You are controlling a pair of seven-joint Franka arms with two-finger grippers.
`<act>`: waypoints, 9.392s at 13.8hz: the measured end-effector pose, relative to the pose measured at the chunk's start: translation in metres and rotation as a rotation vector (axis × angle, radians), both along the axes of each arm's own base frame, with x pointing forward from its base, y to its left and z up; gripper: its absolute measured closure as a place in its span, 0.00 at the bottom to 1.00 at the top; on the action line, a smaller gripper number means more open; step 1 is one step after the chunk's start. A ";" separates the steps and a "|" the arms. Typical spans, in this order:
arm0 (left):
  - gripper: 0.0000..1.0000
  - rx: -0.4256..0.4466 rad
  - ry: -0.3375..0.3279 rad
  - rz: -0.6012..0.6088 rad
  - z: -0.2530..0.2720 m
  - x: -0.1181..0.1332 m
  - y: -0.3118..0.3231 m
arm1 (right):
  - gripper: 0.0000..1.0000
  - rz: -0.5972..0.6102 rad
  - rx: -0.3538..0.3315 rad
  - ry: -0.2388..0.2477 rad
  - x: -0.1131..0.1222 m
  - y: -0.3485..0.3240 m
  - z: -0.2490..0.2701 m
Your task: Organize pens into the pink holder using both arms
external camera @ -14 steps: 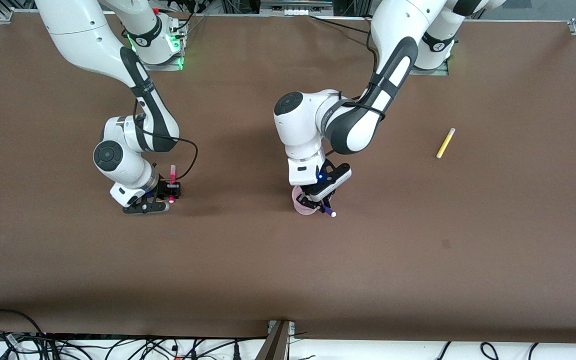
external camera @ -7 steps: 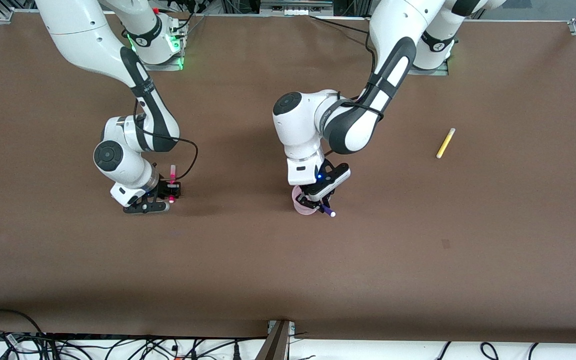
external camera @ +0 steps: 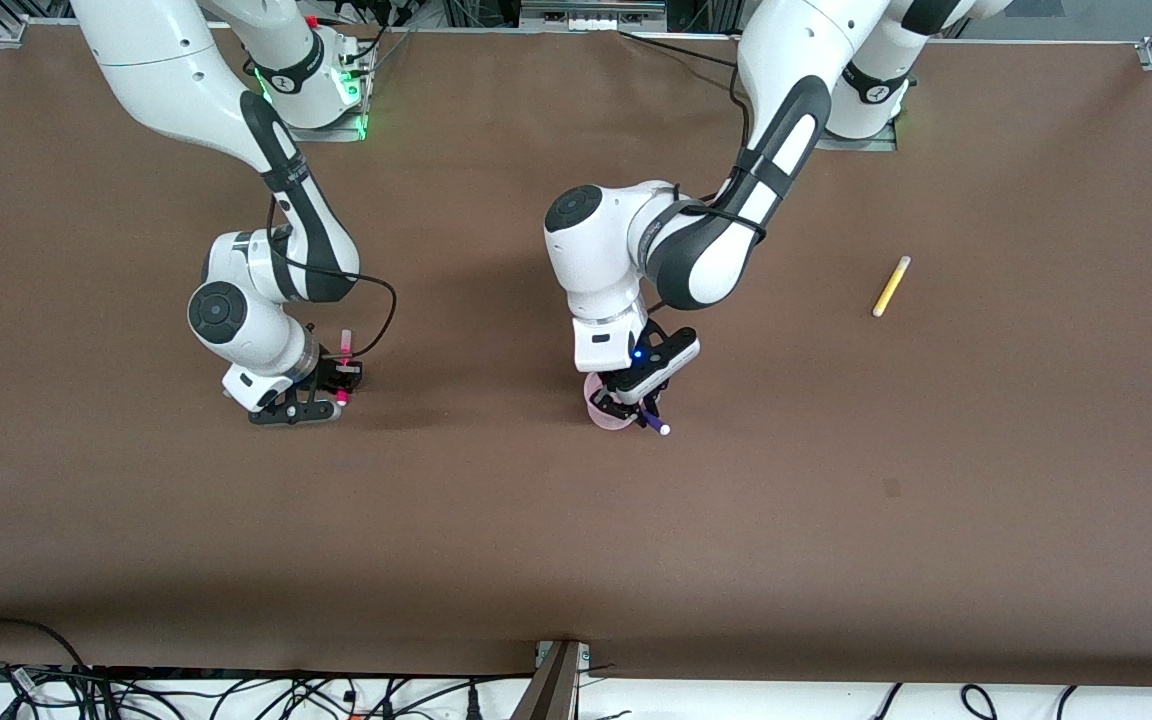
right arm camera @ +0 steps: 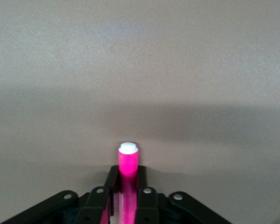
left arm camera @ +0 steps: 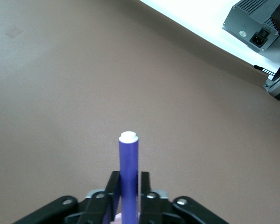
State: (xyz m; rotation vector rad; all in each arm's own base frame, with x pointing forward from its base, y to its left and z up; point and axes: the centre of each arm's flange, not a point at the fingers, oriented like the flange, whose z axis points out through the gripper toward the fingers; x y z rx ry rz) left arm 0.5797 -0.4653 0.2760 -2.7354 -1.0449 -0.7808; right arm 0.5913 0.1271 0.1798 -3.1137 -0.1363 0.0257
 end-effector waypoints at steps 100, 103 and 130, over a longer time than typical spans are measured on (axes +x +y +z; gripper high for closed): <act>0.00 -0.127 0.522 -0.729 0.278 0.061 0.451 | 0.00 0.059 0.009 -0.004 -0.038 -0.071 0.428; 0.00 -0.120 0.503 -0.735 0.291 0.057 0.446 | 0.00 0.059 0.000 -0.011 -0.038 -0.072 0.431; 0.00 -0.149 0.524 -0.669 0.278 0.058 0.464 | 0.00 0.042 -0.012 0.032 -0.034 -0.082 0.422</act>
